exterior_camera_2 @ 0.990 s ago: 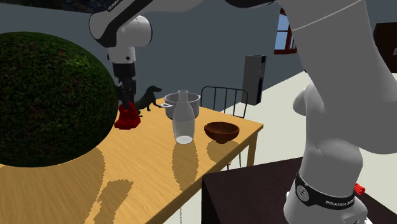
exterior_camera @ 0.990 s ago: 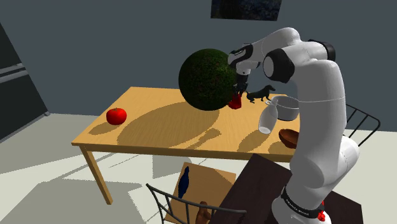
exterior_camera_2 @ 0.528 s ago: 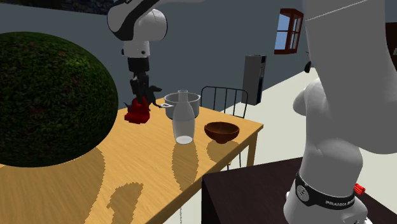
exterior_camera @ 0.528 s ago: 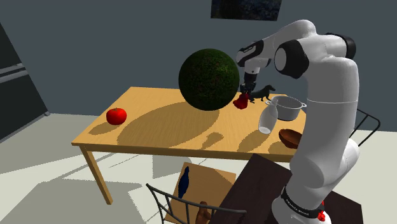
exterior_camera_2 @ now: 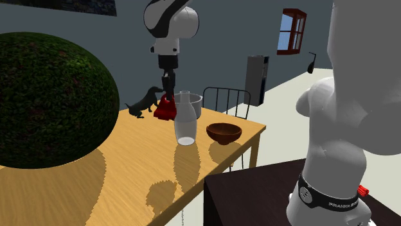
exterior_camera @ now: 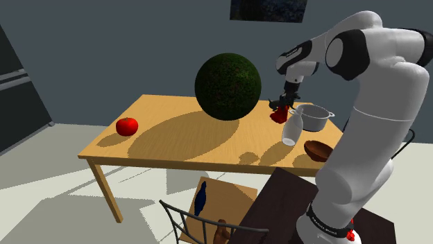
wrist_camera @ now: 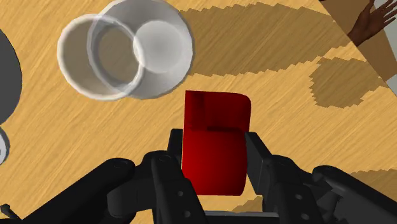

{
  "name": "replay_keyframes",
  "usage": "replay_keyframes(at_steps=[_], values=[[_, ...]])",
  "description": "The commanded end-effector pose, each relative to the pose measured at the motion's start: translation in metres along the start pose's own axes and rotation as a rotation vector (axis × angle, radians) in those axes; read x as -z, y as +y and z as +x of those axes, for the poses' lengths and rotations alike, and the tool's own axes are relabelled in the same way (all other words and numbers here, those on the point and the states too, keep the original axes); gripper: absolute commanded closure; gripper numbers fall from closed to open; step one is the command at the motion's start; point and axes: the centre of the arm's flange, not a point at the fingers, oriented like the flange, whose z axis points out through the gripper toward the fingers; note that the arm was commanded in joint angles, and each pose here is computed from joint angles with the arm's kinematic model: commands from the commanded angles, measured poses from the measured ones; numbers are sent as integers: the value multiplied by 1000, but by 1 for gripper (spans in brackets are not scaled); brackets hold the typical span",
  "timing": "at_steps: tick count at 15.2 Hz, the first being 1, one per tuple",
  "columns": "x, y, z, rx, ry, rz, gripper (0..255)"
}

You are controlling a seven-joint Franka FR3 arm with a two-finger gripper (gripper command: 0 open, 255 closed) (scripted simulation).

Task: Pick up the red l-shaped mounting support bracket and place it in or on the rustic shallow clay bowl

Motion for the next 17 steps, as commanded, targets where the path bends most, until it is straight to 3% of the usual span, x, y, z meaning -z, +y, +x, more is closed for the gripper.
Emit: replay_keyframes(at_steps=[1, 17], values=[[3, 7, -24, 1, 1, 0, 255], [27, 72, -224, 1, 1, 0, 255]])
